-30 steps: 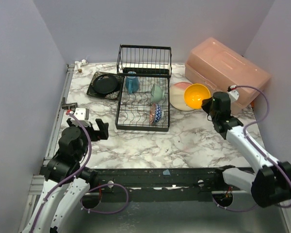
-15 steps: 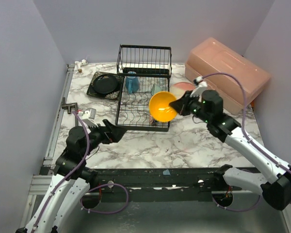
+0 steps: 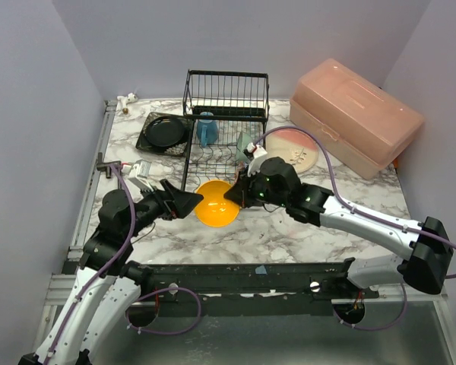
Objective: Load the mixed dishes into the dish rack
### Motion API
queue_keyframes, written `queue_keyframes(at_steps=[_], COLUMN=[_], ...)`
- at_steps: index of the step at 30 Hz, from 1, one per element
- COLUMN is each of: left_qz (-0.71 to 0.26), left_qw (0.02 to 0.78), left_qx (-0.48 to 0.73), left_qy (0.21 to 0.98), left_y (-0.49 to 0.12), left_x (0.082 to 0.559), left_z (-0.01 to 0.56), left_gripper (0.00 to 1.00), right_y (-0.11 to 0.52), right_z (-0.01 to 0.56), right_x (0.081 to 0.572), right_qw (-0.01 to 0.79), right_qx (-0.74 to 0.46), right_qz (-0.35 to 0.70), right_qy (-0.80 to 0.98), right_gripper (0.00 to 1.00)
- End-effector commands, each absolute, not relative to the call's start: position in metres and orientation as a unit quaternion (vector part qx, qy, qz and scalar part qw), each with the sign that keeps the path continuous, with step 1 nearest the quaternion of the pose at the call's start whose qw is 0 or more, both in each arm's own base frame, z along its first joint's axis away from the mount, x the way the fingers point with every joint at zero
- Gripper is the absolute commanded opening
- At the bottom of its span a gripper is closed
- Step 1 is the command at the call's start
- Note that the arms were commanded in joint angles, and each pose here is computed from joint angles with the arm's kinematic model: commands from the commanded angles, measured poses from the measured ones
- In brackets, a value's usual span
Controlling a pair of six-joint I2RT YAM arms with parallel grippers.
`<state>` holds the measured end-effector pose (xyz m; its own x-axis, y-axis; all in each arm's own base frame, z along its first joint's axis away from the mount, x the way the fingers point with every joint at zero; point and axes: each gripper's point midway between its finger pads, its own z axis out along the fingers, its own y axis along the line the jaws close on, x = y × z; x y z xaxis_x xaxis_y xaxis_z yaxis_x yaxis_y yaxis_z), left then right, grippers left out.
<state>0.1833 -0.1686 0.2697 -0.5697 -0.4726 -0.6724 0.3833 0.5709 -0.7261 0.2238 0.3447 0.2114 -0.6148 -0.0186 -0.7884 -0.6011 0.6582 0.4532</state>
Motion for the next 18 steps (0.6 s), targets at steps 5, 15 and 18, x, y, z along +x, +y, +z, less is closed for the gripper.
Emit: queue_keyframes(at_steps=[5, 15, 18], left_qz=[-0.420, -0.411, -0.433], left_qw=[0.446, 0.419, 0.417], left_qx=[-0.022, -0.015, -0.019], left_qy=[0.790, 0.810, 0.799], left_y=[-0.162, -0.166, -0.171], left_x=[0.185, 0.188, 0.188], left_z=[0.240, 0.223, 0.226], left_gripper=[0.78, 0.25, 0.10], right_y=[0.371, 0.379, 0.386], right_z=[0.248, 0.263, 0.263], right_x=[0.225, 0.217, 0.208], right_qw=[0.437, 0.424, 0.398], right_qx=[-0.185, -0.181, -0.174], right_qz=[0.381, 0.406, 0.436], right_qy=[0.793, 0.789, 0.788], right_gripper=[0.05, 0.23, 0.43])
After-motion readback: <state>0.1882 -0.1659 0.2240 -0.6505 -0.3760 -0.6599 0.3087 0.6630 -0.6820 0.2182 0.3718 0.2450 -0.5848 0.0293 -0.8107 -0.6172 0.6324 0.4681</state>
